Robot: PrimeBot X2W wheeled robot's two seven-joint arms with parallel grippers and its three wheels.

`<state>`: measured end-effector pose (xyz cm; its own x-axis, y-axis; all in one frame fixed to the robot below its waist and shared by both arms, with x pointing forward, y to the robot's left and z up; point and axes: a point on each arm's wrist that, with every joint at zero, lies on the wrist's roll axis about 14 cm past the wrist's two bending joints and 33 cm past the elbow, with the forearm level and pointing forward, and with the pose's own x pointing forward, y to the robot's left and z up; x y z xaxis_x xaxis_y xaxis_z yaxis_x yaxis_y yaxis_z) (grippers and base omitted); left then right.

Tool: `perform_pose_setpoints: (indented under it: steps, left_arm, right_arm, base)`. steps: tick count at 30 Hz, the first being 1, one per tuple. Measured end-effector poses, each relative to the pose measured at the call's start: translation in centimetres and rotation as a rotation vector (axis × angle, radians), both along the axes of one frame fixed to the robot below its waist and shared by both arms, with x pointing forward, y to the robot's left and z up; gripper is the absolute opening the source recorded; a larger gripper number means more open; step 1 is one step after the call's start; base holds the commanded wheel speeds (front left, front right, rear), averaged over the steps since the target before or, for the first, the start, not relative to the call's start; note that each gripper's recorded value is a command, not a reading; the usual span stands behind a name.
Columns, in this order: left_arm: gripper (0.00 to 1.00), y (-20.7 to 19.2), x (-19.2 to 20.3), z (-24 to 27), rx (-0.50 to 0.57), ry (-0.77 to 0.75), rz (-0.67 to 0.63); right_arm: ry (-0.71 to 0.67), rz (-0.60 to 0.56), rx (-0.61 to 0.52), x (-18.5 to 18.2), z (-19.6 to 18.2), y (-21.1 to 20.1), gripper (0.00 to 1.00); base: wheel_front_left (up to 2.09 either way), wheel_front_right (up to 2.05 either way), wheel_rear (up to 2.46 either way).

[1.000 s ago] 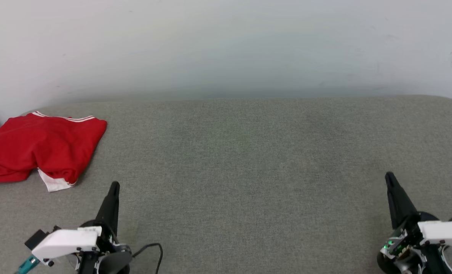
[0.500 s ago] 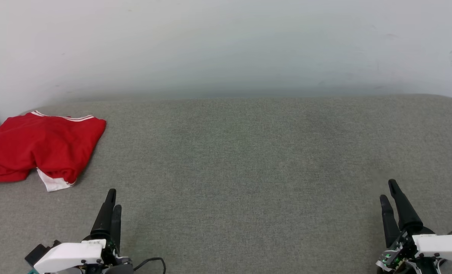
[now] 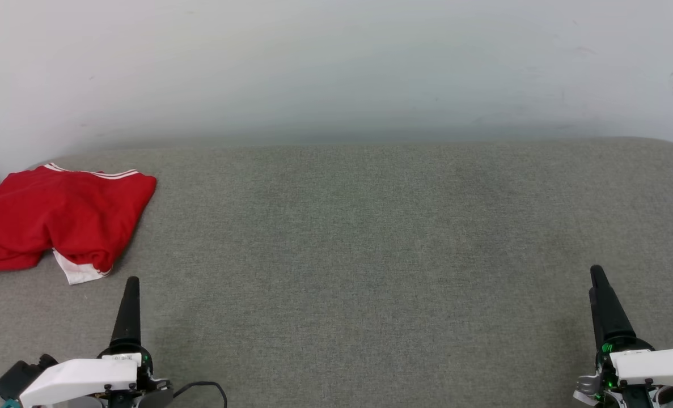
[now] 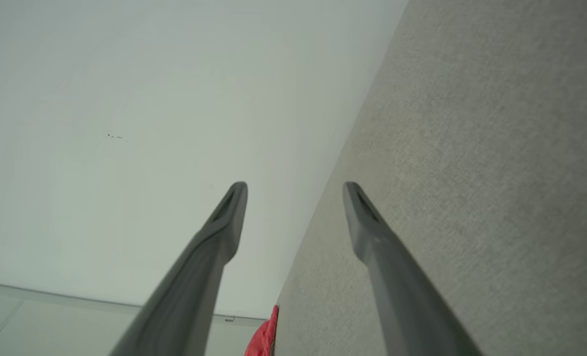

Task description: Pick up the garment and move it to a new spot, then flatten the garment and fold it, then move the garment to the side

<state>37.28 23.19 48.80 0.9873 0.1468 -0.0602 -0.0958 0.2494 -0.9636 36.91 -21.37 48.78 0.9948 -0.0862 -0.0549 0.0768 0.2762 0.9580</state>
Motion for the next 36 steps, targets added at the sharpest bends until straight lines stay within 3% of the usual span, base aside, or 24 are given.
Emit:
perform_pose_setpoints:
  steps: [8, 18, 36]
  left_arm:
    - [1.0, 0.5, 0.4, 2.4, 0.162, -0.035, 0.022]
    - [1.0, -1.7, 0.8, 5.1, 0.39, -0.077, -0.015]
    - [1.0, -6.3, 0.8, 7.0, 0.8, -0.143, -0.093]
  right_arm:
    - [-0.047, 0.003, -0.225, 0.4, 2.0, 0.0, 1.0]
    - [-0.14, 0.038, -0.512, 0.9, 5.3, 1.6, 1.0]
    - [-0.182, 0.063, -0.851, 0.6, 6.2, 3.3, 1.0]
  base:
    - [0.0, 0.0, 0.0]
    - [0.0, 0.0, 0.0]
    - [0.0, 0.0, 0.0]
